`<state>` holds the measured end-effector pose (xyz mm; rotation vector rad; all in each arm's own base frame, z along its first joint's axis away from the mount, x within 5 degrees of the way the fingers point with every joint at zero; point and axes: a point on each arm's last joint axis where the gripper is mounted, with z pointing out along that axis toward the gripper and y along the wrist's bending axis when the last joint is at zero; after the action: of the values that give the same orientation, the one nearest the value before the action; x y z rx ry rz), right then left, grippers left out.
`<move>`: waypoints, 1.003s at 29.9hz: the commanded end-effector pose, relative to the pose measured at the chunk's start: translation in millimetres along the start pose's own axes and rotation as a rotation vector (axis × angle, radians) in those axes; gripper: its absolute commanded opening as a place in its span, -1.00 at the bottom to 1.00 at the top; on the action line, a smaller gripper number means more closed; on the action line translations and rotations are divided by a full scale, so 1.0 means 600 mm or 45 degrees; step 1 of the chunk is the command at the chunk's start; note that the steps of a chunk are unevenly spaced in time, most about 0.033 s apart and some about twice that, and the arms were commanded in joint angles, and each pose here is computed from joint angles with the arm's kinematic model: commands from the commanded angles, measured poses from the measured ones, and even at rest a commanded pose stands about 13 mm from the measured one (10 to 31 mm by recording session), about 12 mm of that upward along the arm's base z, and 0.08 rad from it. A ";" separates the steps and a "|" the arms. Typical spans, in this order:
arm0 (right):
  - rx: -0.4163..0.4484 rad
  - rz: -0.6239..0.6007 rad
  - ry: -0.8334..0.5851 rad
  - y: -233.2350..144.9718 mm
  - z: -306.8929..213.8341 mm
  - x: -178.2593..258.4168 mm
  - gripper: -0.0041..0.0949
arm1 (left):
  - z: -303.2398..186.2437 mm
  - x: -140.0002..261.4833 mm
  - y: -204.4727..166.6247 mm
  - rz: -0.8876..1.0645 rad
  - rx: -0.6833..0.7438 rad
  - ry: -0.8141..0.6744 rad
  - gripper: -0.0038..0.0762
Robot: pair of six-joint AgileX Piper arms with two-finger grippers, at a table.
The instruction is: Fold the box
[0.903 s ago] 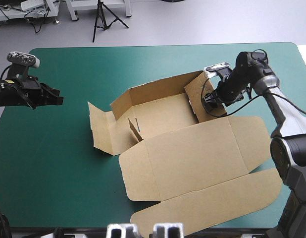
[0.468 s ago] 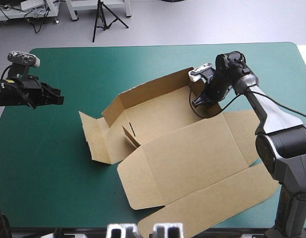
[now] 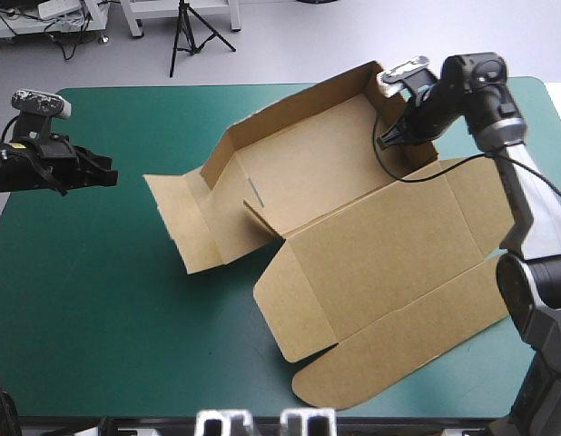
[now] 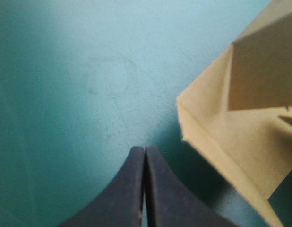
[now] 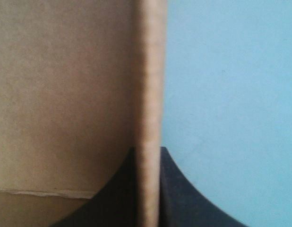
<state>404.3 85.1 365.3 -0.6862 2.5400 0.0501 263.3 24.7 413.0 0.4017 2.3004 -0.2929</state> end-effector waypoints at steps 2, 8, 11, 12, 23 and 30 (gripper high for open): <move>0.015 0.084 -0.249 -0.031 -0.138 0.016 -0.96 | -0.026 -0.027 -0.007 -0.005 -0.048 -0.185 -0.93; -0.024 0.127 -0.454 -0.044 -0.236 0.045 -0.96 | -0.018 -0.034 0.002 -0.036 -0.070 -0.231 -0.93; -0.003 0.092 -0.531 -0.033 -0.281 0.058 -0.96 | 0.000 -0.036 0.015 -0.124 -0.067 -0.222 -0.93; 0.006 0.086 -0.550 -0.028 -0.293 0.061 -0.96 | 0.008 -0.035 0.019 -0.152 -0.056 -0.212 -0.93; -0.123 0.029 -0.695 0.004 -0.336 0.064 -0.96 | 0.108 -0.050 0.011 -0.292 0.694 -0.254 -0.92; -0.159 0.095 -0.695 -0.010 -0.304 0.046 -0.96 | 0.136 -0.066 -0.043 -0.253 0.950 -0.273 -0.92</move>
<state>309.7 35.8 493.2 -0.5827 2.1381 0.3140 350.5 -6.6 356.6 0.3242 2.0862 -1.1055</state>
